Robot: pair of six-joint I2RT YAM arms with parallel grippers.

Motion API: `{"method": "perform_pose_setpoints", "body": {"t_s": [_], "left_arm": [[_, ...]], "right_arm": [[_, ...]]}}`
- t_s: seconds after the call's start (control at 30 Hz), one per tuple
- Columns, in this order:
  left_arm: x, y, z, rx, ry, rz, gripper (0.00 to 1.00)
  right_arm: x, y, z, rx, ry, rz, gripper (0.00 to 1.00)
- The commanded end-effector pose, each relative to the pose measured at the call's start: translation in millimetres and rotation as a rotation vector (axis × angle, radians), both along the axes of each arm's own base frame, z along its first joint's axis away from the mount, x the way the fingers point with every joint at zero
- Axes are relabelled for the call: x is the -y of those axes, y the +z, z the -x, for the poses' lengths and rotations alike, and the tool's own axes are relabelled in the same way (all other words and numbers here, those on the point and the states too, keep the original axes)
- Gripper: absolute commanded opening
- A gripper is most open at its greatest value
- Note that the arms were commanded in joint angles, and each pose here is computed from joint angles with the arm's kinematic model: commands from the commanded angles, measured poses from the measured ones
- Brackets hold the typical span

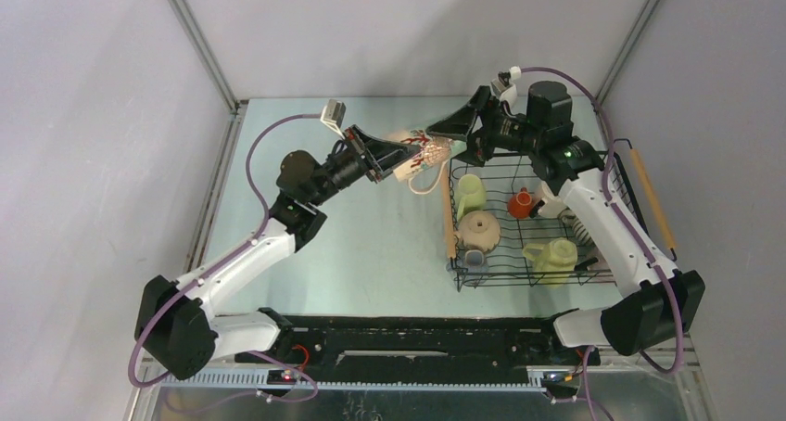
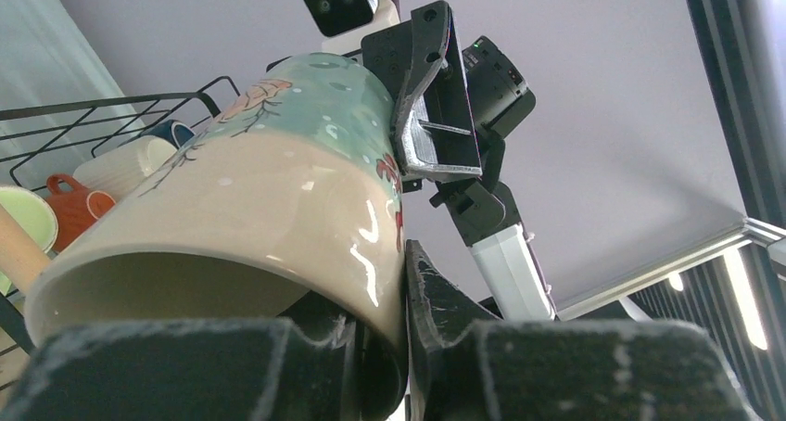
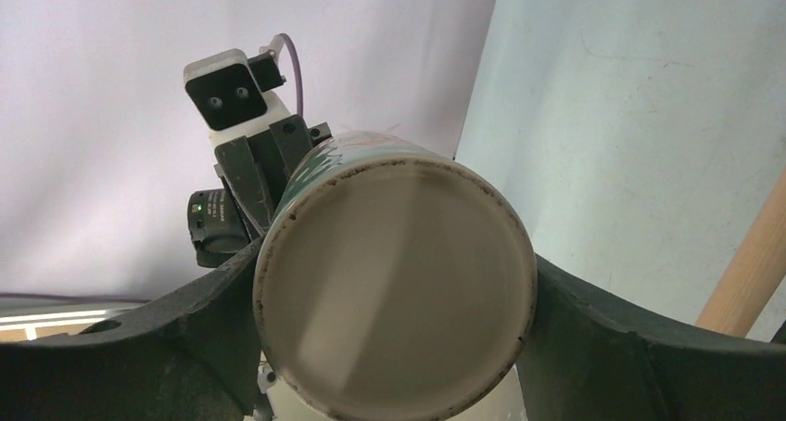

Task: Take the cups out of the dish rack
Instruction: Place the cup at the center of the board.

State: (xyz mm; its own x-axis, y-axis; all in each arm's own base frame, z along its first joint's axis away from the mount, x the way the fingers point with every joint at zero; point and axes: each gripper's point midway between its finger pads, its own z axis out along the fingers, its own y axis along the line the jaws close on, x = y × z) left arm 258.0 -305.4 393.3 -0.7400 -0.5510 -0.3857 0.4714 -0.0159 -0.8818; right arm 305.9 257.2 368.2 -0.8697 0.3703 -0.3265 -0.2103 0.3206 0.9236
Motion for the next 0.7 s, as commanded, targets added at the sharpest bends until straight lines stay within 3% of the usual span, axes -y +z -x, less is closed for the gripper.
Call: {"method": "perform_pose_setpoints", "body": {"t_s": [0.0,0.2,0.33,0.47,0.67], "left_arm": [[-13.1,43.1,17.9,0.125,0.002,0.072,0.19],[-15.9,46.0,20.8,0.136,-0.003,0.074,0.44],[-17.9,46.2,21.5,0.141,-0.001,0.073,0.48],[-16.9,45.1,21.3,0.140,-0.008,0.069,0.37],[-11.3,38.6,17.8,0.117,-0.025,0.042,0.01]], "right_arm": [[7.2,23.0,-4.8,0.079,-0.026,-0.042,0.34],[10.6,24.5,-7.2,0.045,-0.017,-0.070,0.18],[11.7,25.7,-7.6,0.041,-0.014,-0.078,0.15],[10.9,26.0,-7.8,0.044,-0.011,-0.080,0.14],[9.2,22.0,-7.9,0.048,-0.007,-0.067,0.14]]}}
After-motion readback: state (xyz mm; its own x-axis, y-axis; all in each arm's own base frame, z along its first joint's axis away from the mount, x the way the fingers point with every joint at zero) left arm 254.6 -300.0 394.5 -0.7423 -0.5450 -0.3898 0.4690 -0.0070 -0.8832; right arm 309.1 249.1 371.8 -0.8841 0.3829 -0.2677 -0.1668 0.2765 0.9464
